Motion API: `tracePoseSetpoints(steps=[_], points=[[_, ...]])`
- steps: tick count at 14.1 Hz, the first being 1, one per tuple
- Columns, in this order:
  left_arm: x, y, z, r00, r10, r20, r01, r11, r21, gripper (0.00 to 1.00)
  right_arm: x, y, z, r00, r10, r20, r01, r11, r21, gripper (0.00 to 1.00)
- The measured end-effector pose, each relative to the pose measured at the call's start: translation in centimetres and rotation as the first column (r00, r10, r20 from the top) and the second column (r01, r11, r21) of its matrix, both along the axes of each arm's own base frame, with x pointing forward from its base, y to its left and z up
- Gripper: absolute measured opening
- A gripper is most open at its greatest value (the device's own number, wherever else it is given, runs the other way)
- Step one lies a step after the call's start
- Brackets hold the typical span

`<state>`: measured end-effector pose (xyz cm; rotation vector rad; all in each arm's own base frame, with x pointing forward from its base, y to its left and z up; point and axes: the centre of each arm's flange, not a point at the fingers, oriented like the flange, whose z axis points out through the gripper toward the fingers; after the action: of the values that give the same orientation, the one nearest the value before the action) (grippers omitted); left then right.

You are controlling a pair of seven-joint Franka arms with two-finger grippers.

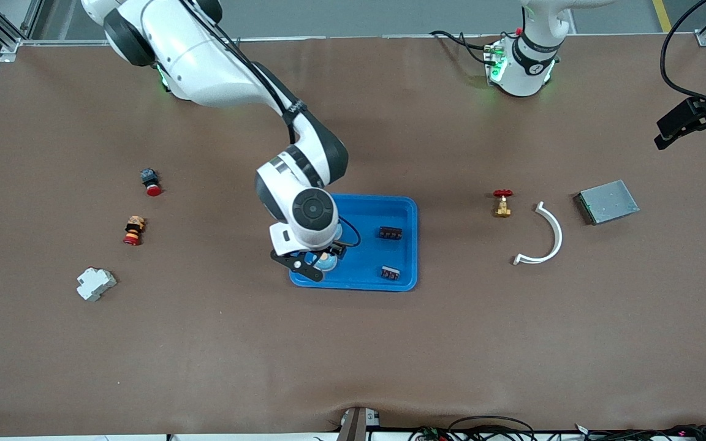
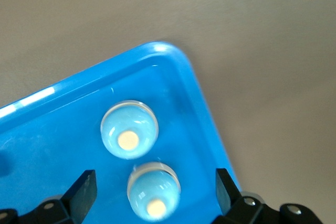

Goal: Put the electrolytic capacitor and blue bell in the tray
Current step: 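Open the right gripper and withdraw it from the tray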

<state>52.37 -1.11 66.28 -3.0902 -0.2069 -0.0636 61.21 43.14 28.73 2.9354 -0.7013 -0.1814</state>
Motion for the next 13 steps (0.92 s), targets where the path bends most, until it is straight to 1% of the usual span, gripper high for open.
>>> tracePoseSetpoints(steps=[2, 5, 6, 8, 9, 11, 13], points=[[0.0, 0.0, 0.0, 1.000, 0.001, -0.001, -0.001, 1.000, 0.000, 1.00, 2.1, -3.4, 2.9, 1.000, 0.011, -0.010, -0.010, 0.999, 0.031, 1.00], [0.0, 0.1, 0.0, 1.000, 0.003, -0.002, -0.003, 1.000, 0.000, 1.00, 4.8, -8.1, 6.4, 0.997, 0.068, 0.020, -0.069, 0.995, 0.068, 1.00], [0.0, 0.1, 0.0, 1.000, 0.003, -0.005, -0.003, 1.000, 0.000, 1.00, 5.5, -9.7, 7.2, 0.993, 0.115, 0.021, -0.116, 0.990, 0.075, 1.00], [0.0, 0.1, -0.5, 1.000, 0.003, -0.020, -0.003, 1.000, 0.000, 1.00, 7.3, -14.5, 8.0, 0.971, 0.239, 0.012, -0.239, 0.966, 0.094, 1.00], [0.1, 0.1, -0.7, 1.000, 0.002, -0.028, -0.002, 1.000, 0.000, 1.00, 8.3, -17.3, 8.3, 0.960, 0.278, 0.012, -0.278, 0.955, 0.104, 1.00], [0.2, 0.1, -1.1, 0.999, 0.001, -0.035, -0.001, 1.000, 0.000, 1.00, 9.7, -22.7, 8.8, 0.943, 0.331, 0.011, -0.330, 0.937, 0.113, 1.00], [0.3, 0.0, -1.1, 0.999, -0.001, -0.036, 0.001, 1.000, 0.000, 1.00, 10.1, -26.7, 9.4, 0.931, 0.365, 0.007, -0.363, 0.924, 0.118, 1.00]])
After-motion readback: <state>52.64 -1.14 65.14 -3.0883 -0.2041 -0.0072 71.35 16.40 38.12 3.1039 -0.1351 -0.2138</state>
